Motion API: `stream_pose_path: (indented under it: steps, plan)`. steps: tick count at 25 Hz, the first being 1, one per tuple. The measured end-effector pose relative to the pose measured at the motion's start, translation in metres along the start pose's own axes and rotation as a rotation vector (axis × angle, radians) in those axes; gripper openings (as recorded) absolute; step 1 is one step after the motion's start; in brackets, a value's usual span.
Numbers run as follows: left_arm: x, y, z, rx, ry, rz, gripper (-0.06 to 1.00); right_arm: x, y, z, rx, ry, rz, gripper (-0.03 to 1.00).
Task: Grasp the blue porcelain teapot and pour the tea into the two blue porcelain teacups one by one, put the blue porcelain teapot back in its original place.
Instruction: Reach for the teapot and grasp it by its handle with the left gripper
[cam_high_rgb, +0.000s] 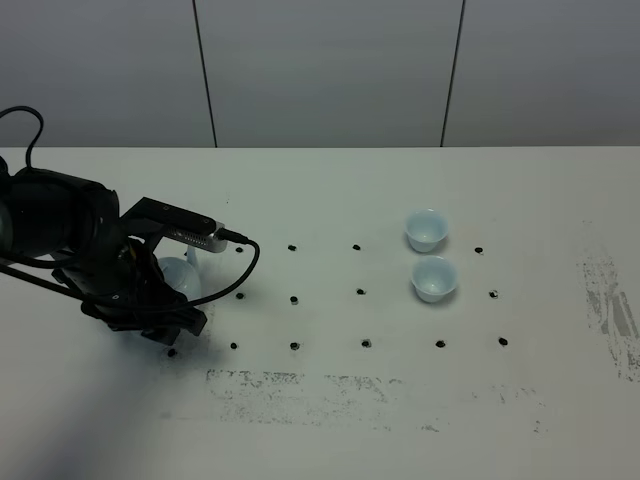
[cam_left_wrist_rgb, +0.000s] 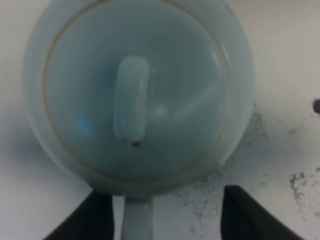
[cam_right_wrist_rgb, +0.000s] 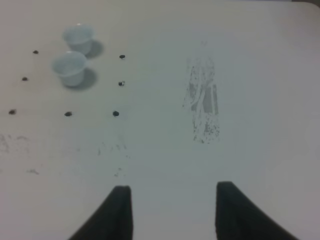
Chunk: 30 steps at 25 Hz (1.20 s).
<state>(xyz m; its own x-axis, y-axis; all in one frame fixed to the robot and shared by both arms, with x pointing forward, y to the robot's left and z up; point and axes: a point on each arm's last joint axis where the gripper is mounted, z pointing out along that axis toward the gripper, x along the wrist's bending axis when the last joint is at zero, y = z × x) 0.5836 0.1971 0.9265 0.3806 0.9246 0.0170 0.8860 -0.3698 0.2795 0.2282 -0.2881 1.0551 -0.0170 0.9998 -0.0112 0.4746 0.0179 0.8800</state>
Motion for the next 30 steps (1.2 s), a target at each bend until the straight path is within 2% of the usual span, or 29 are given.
stream_pose_path:
  steps: [3, 5, 7, 15, 30]
  plan:
    - [0.0000, -0.0001, 0.0003, 0.001, 0.000, 0.000, 0.28, 0.0000, 0.0000, 0.0000, 0.000, 0.000, 0.000, 0.37]
    - [0.0001, -0.0001, 0.0003, 0.001, 0.001, 0.000, 0.13, 0.0000, 0.0000, 0.0000, 0.000, 0.000, 0.000, 0.37]
    - [0.0003, 0.0005, 0.0002, -0.005, 0.004, 0.003, 0.05, 0.0000, 0.0000, 0.0000, 0.000, 0.000, 0.000, 0.37]
    - [0.0004, 0.0013, -0.0009, -0.014, 0.005, 0.067, 0.04, 0.0000, 0.0000, 0.0000, 0.000, 0.000, 0.000, 0.37]
    - [0.0009, 0.0065, -0.0046, -0.074, 0.016, 0.133, 0.04, 0.0000, 0.0000, 0.0000, 0.000, 0.000, 0.000, 0.37]
